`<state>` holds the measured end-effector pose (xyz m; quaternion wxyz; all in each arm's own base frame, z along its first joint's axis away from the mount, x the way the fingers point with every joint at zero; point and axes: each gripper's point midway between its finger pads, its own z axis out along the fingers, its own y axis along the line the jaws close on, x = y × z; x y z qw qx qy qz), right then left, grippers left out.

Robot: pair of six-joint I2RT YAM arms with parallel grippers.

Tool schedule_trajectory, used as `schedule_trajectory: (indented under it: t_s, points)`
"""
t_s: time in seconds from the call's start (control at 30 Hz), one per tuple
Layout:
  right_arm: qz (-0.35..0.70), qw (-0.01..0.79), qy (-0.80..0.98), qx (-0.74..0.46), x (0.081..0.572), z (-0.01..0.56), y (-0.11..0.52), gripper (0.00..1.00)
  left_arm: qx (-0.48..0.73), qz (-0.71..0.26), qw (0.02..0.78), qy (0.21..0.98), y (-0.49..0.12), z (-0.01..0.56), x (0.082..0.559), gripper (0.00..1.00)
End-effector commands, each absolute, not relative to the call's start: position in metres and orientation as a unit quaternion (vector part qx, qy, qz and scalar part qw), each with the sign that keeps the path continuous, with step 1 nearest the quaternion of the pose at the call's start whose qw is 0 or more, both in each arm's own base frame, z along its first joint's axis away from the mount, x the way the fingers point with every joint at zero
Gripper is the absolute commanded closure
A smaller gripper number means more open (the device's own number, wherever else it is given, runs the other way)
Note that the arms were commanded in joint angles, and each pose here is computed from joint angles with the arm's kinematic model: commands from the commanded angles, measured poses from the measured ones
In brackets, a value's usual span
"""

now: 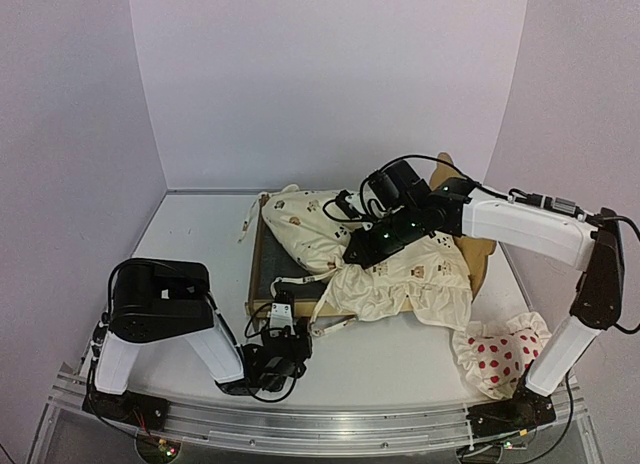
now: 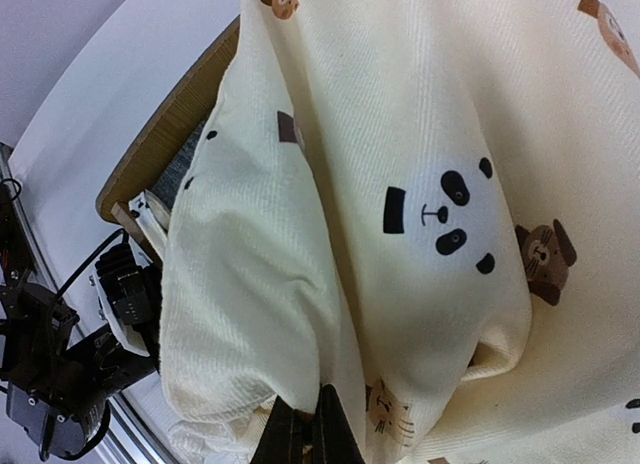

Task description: Set up the pet bed

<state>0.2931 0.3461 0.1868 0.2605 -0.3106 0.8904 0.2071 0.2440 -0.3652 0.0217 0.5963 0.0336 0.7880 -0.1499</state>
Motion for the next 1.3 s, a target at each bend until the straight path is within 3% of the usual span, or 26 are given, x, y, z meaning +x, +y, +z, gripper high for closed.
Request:
schedule_trajectory:
  t_s: [0.0,0.13,0.17,0.57,1.13,1.27]
  points:
    - [0.206,0.240,0.899,-0.304,0.286,0.182,0.338,1.00,0.014,-0.143,0.623,0.769,-0.372,0.033,0.256,0.75]
    - [0.209,0.238,0.899,-0.303,0.286,0.181,0.339,1.00,0.018,-0.147,0.619,0.772,-0.366,0.033,0.262,0.99]
    - [0.208,0.238,0.899,-0.302,0.287,0.181,0.339,1.00,0.019,-0.146,0.618,0.772,-0.363,0.033,0.262,1.00]
    - [0.215,0.250,0.896,-0.298,0.298,0.192,0.351,1.00,0.155,-0.197,0.545,0.800,-0.363,0.047,0.226,1.00]
    - [0.221,0.245,0.898,-0.292,0.310,0.189,0.366,1.00,0.255,-0.285,0.414,0.826,-0.383,0.072,0.175,1.00]
    - [0.244,0.226,0.898,-0.288,0.308,0.185,0.377,0.95,0.270,-0.298,0.385,0.831,-0.379,0.078,0.162,1.00]
